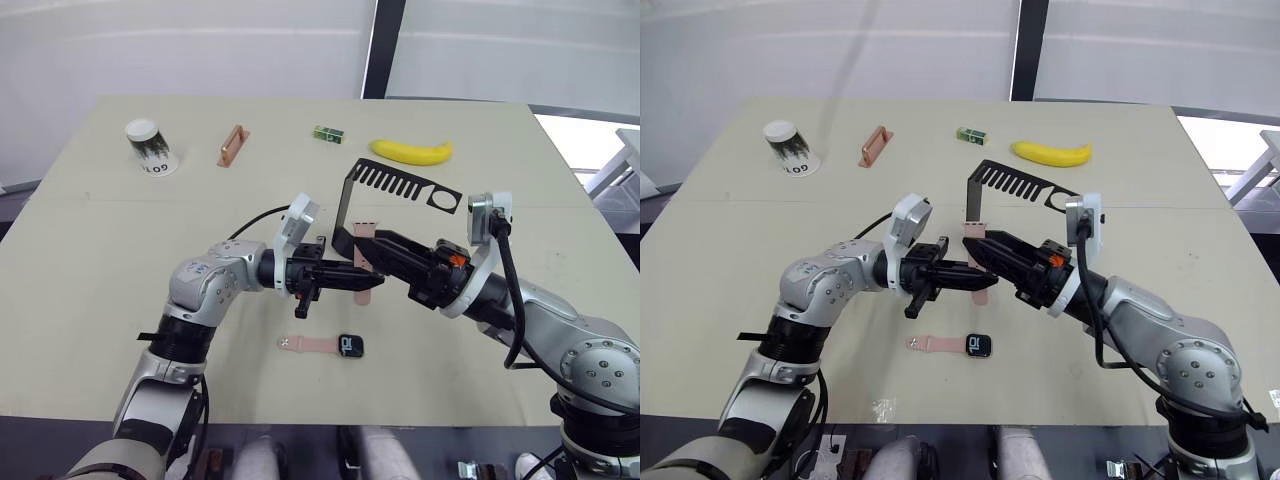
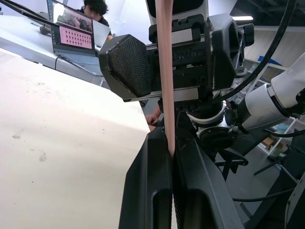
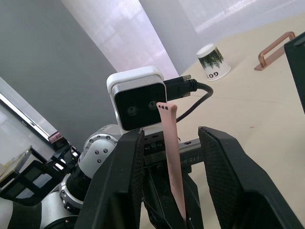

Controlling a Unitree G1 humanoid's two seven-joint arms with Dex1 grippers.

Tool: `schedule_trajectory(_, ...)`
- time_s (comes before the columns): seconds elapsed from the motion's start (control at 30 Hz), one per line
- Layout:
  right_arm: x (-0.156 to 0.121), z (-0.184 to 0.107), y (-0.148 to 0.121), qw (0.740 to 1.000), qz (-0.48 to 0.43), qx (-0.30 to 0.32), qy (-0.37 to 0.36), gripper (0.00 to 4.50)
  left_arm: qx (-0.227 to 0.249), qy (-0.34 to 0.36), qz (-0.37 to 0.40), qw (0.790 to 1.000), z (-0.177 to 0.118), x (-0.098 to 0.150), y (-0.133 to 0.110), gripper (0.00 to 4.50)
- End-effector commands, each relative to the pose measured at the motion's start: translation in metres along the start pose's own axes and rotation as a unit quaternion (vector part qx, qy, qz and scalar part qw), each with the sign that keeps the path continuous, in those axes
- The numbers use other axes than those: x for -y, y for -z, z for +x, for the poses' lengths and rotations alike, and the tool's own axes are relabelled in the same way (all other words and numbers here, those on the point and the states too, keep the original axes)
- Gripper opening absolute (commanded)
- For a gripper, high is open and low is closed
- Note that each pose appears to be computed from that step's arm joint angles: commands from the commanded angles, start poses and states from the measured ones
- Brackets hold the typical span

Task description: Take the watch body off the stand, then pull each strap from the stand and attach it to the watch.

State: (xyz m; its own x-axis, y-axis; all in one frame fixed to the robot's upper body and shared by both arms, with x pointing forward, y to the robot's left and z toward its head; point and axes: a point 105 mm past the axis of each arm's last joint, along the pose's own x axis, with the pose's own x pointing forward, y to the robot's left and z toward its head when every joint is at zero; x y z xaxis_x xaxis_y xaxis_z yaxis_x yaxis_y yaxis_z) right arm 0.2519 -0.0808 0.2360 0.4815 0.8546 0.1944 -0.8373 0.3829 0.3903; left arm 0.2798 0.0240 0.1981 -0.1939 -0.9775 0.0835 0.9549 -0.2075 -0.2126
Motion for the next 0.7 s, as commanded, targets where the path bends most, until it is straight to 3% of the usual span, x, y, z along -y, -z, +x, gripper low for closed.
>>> schedule_trajectory(0.03,-0.0080,-0.0002,-0.0089,1.000,-0.013,0.015,-0.018,1.92,0.011,0.012,0.027,1.000,0.0029,0.0048,-0.0121,0.00)
schedule_trajectory(0.13,-0.0084,-0.0002,-0.0093,1.000,-0.013,0.015,-0.020,1.92,0.012,0.011,0.027,0.999,0.0028,0.0046,-0.0121,0.00)
schedule_trajectory(0.23,-0.0088,0.0000,-0.0102,1.000,-0.013,0.018,-0.022,1.02,0.013,0.011,0.027,0.999,0.0028,0.0046,-0.0125,0.00)
schedule_trajectory(0.3,-0.0097,0.0001,-0.0115,0.999,-0.011,0.024,-0.024,0.11,0.014,0.011,0.027,0.999,0.0028,0.0047,-0.0128,0.00)
schedule_trajectory(0.7,-0.0131,-0.0008,-0.0139,0.999,-0.007,0.036,-0.032,0.05,0.017,0.011,0.023,1.000,0.0029,0.0046,-0.0142,0.00)
